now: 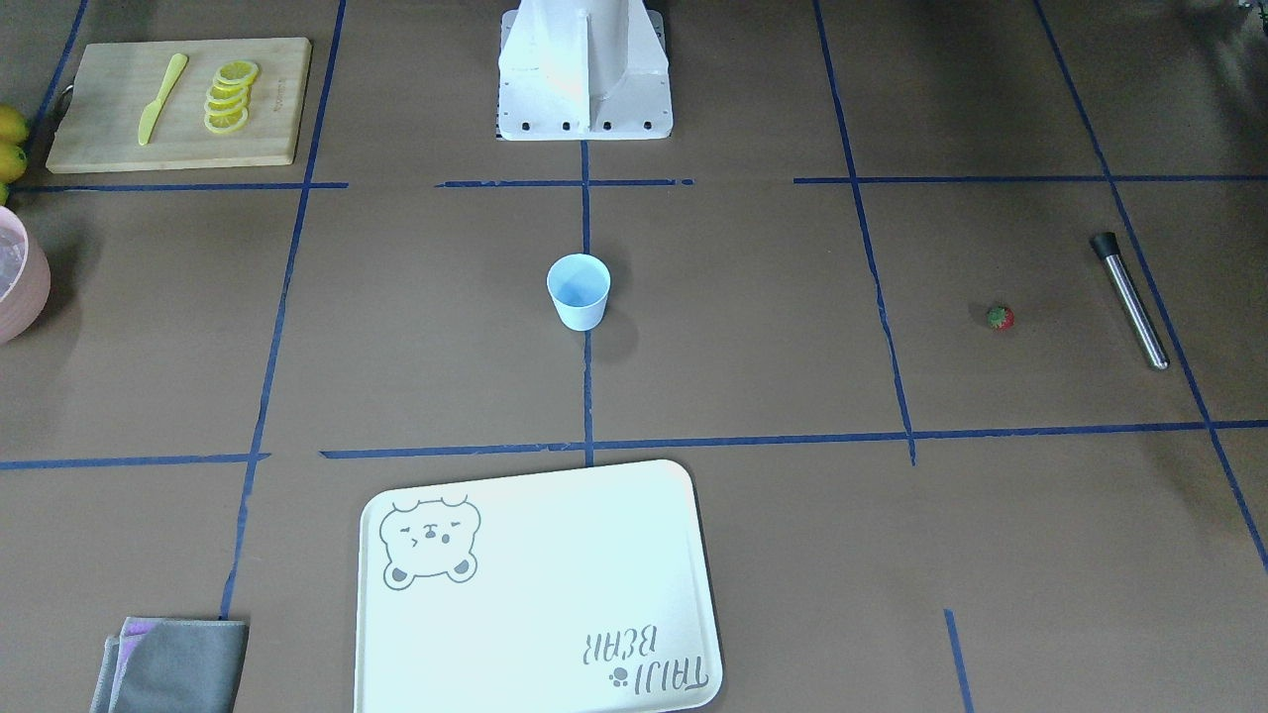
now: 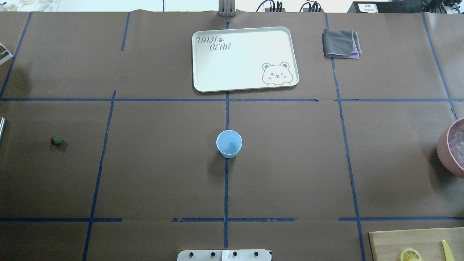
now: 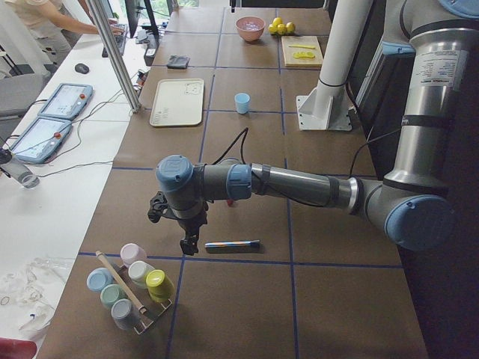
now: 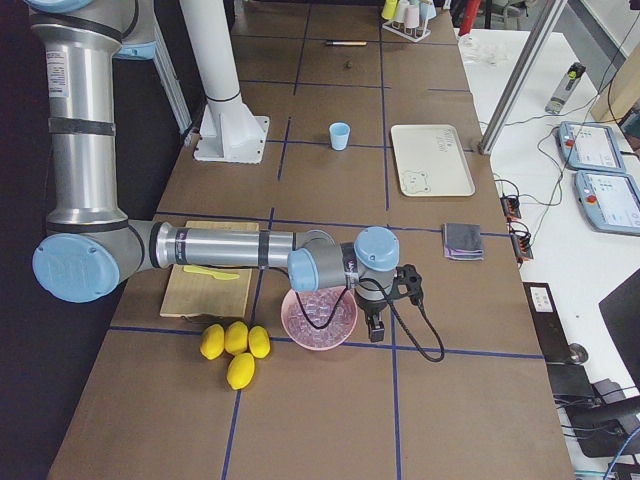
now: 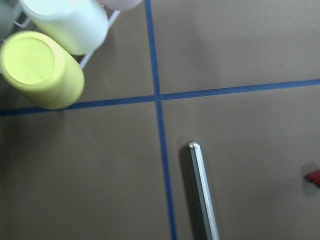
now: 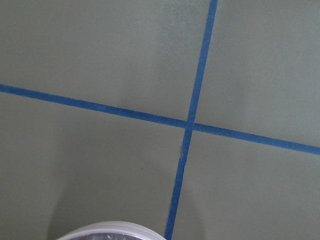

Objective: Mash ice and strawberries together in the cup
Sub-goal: 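Grasp an ice cube from the pink bowl with the right gripper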

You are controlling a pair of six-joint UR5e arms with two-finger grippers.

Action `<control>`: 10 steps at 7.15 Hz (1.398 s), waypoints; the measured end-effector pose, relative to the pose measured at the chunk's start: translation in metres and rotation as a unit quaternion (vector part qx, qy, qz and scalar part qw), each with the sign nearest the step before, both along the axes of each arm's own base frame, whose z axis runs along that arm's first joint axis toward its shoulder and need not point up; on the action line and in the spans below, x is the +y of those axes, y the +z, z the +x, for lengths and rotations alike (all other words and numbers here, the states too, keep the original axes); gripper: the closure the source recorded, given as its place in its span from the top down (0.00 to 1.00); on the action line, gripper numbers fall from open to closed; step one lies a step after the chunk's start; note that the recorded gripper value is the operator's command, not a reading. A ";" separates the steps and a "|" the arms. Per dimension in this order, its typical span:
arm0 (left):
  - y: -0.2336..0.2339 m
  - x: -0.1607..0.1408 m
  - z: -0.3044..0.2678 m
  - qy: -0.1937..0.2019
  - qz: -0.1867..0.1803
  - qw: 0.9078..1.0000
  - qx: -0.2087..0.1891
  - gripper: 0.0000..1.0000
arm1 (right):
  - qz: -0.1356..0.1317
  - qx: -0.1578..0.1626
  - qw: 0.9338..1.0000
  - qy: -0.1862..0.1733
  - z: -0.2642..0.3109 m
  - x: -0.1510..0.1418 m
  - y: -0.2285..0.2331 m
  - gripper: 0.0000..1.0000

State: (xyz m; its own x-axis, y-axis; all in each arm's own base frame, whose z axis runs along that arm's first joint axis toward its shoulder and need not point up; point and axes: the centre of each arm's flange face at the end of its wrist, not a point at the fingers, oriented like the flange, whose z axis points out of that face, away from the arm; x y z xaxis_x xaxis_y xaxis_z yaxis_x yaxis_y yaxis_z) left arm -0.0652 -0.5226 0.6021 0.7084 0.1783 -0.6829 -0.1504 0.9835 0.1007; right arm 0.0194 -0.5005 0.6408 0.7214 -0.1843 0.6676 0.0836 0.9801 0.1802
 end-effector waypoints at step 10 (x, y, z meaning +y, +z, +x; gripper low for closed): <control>0.001 0.015 0.008 0.009 0.003 1.000 0.002 1.00 | -0.107 -0.046 0.991 0.059 -0.055 0.081 -0.029 0.94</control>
State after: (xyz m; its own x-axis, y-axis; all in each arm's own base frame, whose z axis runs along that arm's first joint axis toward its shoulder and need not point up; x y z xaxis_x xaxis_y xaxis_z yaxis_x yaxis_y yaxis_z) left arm -0.0577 -0.5076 0.6031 0.7025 0.1958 -0.6842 -0.1678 0.9799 0.1081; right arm -0.0359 -0.4200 0.6116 0.6638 0.0512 0.7461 -0.0409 0.9986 -0.0322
